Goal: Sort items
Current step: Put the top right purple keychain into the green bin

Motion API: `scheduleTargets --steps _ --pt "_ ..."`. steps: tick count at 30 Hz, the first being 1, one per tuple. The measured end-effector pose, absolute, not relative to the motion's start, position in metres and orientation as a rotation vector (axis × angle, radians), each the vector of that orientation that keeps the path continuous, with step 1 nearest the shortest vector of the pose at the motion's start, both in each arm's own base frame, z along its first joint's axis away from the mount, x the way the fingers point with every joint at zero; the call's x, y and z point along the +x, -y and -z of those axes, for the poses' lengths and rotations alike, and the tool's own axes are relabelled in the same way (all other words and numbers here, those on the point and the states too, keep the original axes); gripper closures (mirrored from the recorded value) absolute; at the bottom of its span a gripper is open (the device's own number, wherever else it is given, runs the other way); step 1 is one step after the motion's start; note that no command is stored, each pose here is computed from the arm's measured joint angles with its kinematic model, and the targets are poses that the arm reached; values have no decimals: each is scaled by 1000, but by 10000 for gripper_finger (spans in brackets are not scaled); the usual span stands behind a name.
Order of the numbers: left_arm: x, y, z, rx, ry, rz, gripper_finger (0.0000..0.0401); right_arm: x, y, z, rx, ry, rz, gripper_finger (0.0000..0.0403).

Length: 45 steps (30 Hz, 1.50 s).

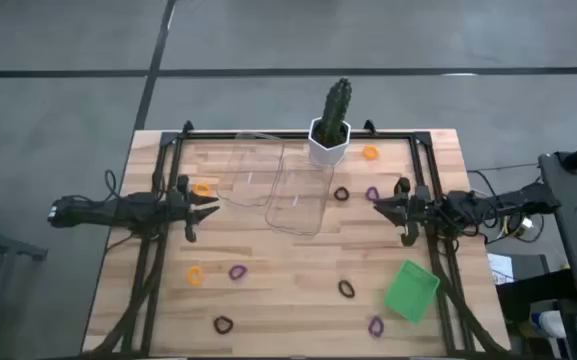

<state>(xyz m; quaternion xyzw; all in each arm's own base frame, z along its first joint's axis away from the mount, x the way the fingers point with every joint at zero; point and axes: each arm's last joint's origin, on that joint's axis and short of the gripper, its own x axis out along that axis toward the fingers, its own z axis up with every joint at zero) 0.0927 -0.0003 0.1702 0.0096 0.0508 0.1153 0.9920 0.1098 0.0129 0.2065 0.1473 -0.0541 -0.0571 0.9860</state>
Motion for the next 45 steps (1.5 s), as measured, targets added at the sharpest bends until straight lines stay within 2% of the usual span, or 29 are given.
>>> scheduleTargets --steps 13,27,33,37,45 --pt "93 0 -170 19 -102 -232 300 135 -14 -277 111 -509 371 335" --pt "93 0 -171 16 -89 -232 300 158 -15 -305 110 -536 478 335" --pt "93 0 -172 15 -87 -232 300 163 -5 -301 216 -537 577 335" --pt "93 0 -172 15 -87 -232 300 168 6 -289 259 -643 633 333" --pt "93 0 -172 15 -87 -232 300 178 32 -269 327 -826 713 287"
